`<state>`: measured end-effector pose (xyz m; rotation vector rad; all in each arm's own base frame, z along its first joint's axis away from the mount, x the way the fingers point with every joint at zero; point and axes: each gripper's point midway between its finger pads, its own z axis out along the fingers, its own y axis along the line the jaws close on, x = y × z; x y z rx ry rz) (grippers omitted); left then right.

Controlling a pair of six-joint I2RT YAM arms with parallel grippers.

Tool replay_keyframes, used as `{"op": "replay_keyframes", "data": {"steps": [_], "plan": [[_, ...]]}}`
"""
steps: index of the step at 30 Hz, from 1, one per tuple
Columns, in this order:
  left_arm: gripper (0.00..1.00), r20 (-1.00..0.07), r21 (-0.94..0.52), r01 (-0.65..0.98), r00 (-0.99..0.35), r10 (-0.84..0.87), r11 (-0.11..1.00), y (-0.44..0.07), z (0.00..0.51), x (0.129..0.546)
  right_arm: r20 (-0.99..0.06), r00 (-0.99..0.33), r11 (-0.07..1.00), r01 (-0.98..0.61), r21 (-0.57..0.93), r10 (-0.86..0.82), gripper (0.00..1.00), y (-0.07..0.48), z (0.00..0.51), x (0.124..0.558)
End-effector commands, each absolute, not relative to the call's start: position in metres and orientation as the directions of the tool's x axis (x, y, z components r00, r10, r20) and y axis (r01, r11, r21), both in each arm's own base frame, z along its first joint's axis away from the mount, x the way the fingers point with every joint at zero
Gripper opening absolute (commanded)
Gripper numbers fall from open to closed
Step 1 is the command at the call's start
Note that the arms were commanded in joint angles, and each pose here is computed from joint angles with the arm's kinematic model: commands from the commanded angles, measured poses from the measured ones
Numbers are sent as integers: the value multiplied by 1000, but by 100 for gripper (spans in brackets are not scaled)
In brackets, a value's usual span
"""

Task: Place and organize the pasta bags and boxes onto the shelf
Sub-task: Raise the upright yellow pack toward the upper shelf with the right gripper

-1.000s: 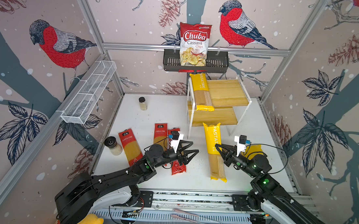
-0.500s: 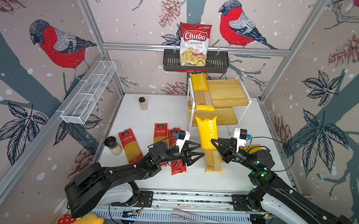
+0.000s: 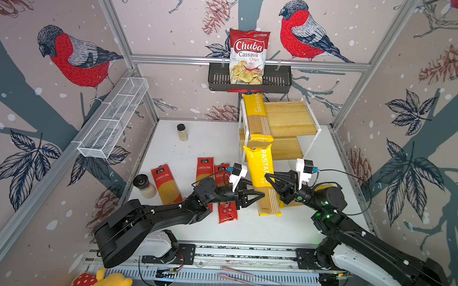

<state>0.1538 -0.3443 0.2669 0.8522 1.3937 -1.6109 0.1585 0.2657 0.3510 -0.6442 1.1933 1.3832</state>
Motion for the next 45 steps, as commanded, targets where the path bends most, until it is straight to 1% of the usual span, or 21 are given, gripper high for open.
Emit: {"op": "replay_keyframes", "data": {"steps": [1, 4, 8, 15, 19, 22, 25, 29, 31, 34, 40, 45], "plan": [[32, -899, -379, 919, -394, -192, -112, -343, 287, 146, -862, -125, 136, -966, 218, 491, 0, 255, 384, 150], [25, -903, -368, 924, -382, -195, -105, -343, 289, 147, -867, -138, 164, -956, 242, 478, 1, 256, 376, 156], [17, -917, -344, 936, -352, -190, -76, -343, 291, 150, -878, -164, 217, -933, 286, 450, 17, 256, 365, 168], [9, -920, -326, 945, -320, -225, -8, -335, 306, 165, -892, -190, 259, -914, 313, 409, 35, 253, 347, 173], [8, -918, -318, 948, -302, -258, 25, -330, 327, 174, -893, -219, 288, -893, 346, 393, 51, 246, 334, 178], [8, -919, -328, 941, -295, -262, 88, -325, 342, 192, -888, -259, 292, -877, 381, 380, 57, 240, 324, 182], [8, -912, -332, 936, -287, -292, 117, -316, 361, 205, -878, -310, 277, -864, 420, 364, 60, 236, 312, 183], [10, -908, -320, 942, -275, -315, 102, -317, 390, 210, -861, -376, 245, -849, 468, 342, 65, 239, 296, 184], [11, -902, -325, 943, -287, -321, 71, -321, 399, 209, -851, -395, 222, -847, 483, 345, 65, 241, 295, 183], [11, -892, -338, 940, -308, -330, 39, -323, 405, 208, -841, -399, 197, -850, 489, 366, 65, 241, 299, 182], [12, -885, -351, 936, -326, -333, 17, -327, 407, 207, -810, -403, 136, -857, 498, 427, 64, 240, 315, 180], [12, -875, -360, 933, -339, -344, -2, -331, 410, 206, -780, -405, 99, -857, 506, 478, 61, 237, 326, 180]]}}
